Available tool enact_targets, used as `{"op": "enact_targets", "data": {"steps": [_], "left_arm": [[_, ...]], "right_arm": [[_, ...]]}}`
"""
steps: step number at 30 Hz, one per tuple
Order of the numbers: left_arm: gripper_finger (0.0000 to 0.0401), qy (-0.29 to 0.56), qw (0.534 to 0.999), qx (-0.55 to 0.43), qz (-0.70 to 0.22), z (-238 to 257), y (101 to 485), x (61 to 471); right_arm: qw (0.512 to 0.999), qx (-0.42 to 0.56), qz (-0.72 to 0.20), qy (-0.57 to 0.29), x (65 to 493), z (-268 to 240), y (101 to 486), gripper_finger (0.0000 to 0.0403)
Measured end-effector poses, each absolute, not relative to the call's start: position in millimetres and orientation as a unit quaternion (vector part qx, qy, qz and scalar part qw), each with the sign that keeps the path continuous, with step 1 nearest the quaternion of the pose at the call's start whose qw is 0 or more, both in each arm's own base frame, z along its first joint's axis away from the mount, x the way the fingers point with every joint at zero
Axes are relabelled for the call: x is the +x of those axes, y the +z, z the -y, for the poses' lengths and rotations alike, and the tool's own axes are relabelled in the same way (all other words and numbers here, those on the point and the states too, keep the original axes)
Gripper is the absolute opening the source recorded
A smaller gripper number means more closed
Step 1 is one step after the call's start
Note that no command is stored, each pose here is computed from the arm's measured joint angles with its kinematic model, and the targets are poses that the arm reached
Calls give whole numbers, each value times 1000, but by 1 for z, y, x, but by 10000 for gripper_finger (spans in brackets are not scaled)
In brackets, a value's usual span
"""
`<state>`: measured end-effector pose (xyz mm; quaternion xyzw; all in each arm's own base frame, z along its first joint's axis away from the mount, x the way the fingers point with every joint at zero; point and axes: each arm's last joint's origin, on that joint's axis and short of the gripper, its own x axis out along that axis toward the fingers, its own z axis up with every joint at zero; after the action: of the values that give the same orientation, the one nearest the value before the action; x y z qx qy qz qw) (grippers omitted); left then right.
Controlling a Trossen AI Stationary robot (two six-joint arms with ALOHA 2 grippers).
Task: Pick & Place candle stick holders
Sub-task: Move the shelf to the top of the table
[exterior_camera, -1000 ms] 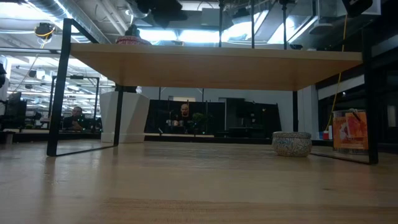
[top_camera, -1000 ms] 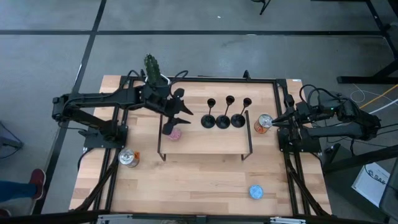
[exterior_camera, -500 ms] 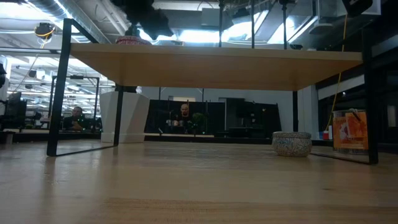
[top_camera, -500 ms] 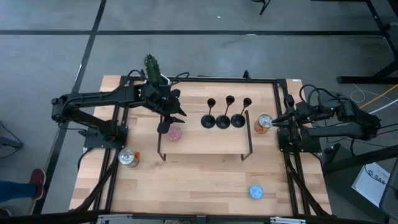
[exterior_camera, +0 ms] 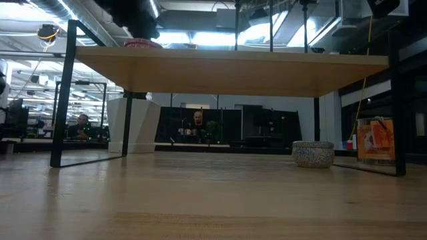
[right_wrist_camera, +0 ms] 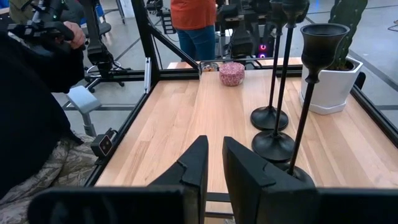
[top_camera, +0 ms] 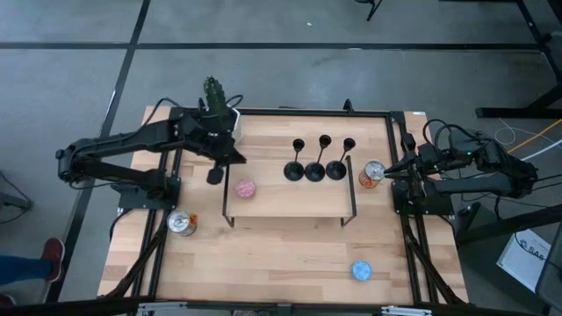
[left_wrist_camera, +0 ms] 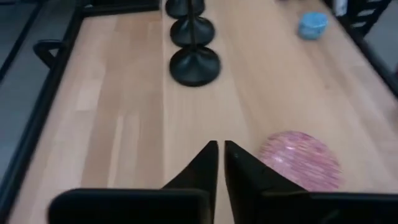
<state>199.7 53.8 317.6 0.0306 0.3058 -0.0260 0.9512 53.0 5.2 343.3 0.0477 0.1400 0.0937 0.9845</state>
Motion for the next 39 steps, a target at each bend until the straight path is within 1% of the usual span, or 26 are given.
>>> {"op": "enact_targets", "data": {"steps": [2, 6, 8, 10, 16, 25, 32, 39], "left_arm": [[5, -39, 954, 20, -296, -49, 316, 192], [3, -72, 964, 5, -258, -34, 316, 183], [1, -87, 963, 2, -254, -25, 316, 183], [2, -106, 959, 7, -264, -12, 312, 185], [1, -120, 948, 34, -291, 26, 306, 191], [1, -165, 931, 18, -327, 80, 301, 171], [1, -141, 931, 48, -334, 115, 294, 153], [1, -99, 936, 58, -333, 137, 285, 147]], "right_arm": [[985, 48, -140, 94, 53, -5, 343, 53], [985, 47, -140, 92, 53, -5, 343, 53], [985, 48, -140, 93, 53, -5, 343, 53], [985, 48, -141, 93, 53, -5, 343, 53], [985, 48, -141, 92, 53, -5, 343, 53], [984, 48, -141, 93, 53, -5, 343, 53], [984, 48, -141, 93, 53, -5, 343, 53], [984, 48, -141, 93, 53, -5, 343, 53]]}}
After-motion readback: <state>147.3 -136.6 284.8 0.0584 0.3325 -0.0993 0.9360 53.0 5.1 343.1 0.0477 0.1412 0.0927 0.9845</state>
